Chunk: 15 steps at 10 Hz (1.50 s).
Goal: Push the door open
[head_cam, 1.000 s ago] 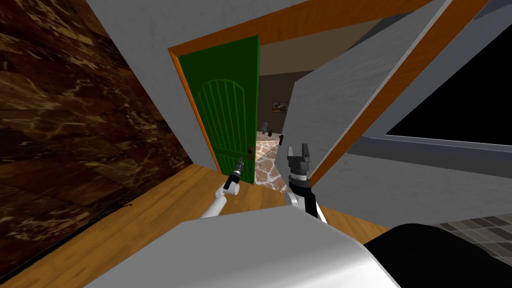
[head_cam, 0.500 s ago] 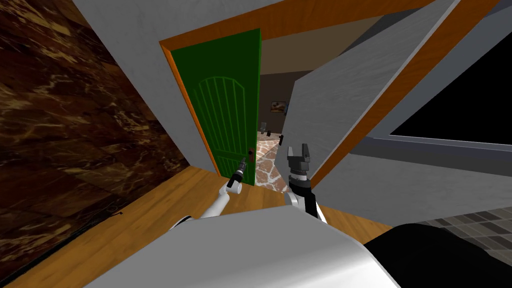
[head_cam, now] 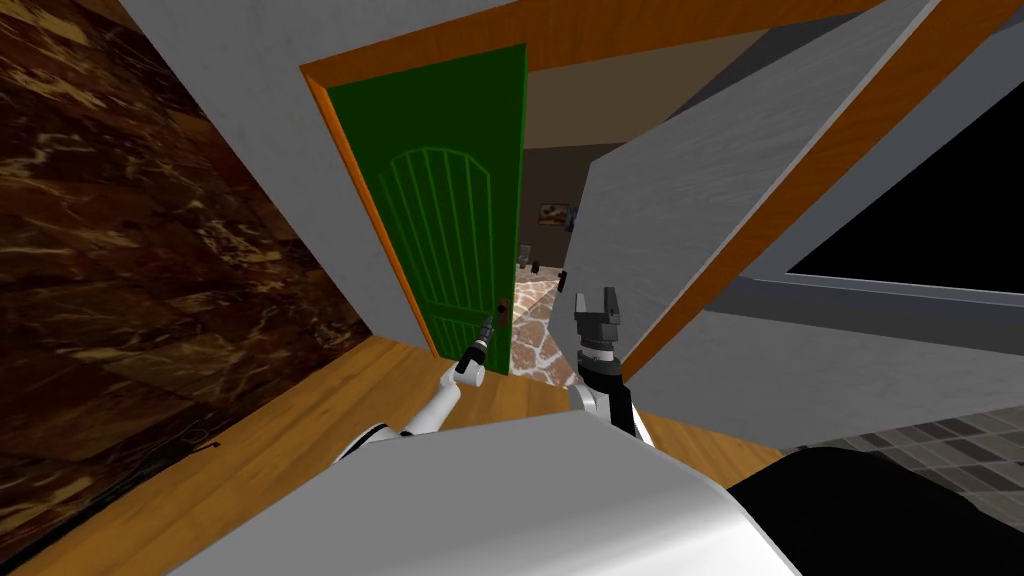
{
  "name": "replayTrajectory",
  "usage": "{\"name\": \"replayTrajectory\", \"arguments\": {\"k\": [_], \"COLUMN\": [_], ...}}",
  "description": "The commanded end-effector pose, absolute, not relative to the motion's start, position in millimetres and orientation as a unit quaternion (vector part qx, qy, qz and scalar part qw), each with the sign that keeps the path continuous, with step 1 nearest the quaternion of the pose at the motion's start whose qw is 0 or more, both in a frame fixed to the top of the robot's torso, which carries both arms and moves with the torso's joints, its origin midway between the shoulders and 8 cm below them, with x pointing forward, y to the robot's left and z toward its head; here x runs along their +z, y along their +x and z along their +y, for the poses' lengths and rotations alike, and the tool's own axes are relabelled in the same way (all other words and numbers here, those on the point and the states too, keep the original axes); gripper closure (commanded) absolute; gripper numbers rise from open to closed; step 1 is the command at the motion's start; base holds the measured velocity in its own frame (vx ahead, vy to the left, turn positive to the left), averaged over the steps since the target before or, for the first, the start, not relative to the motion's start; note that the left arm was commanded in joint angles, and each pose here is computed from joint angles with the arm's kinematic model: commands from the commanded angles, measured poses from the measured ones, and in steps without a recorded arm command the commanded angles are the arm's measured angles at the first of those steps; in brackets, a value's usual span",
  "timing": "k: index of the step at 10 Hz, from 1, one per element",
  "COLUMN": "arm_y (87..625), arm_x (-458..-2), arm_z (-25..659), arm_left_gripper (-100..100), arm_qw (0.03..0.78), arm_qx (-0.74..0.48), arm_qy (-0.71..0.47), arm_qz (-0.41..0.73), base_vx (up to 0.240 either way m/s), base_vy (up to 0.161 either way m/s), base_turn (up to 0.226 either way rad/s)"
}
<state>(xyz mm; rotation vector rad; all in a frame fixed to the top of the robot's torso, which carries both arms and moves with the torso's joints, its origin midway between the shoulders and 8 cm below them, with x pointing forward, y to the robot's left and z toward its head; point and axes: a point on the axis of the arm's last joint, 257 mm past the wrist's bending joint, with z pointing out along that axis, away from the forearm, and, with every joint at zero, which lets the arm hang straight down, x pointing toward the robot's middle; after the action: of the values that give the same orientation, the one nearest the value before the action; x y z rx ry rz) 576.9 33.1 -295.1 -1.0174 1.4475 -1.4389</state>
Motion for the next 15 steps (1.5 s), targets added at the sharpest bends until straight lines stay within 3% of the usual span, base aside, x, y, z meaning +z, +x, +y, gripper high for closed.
{"name": "replayTrajectory", "arguments": {"k": [1, 8, 9, 15], "arm_y": [580, 580, 580, 586], "arm_x": [-297, -298, -298, -292], "arm_z": [46, 47, 47, 57], "arm_left_gripper": [-100, -100, 100, 100], "arm_qw": [0.425, 0.424, 0.424, 0.433], "arm_qx": [-0.567, -0.568, -0.568, -0.565], "arm_qy": [-0.404, -0.410, -0.410, -0.410], "arm_qz": [0.579, 0.574, 0.574, 0.570], "base_vx": [0.166, 0.179, -0.010, 0.011], "base_vy": [-0.084, -0.060, -0.002, -0.008], "base_turn": [-0.021, -0.022, 0.009, -0.001]}}
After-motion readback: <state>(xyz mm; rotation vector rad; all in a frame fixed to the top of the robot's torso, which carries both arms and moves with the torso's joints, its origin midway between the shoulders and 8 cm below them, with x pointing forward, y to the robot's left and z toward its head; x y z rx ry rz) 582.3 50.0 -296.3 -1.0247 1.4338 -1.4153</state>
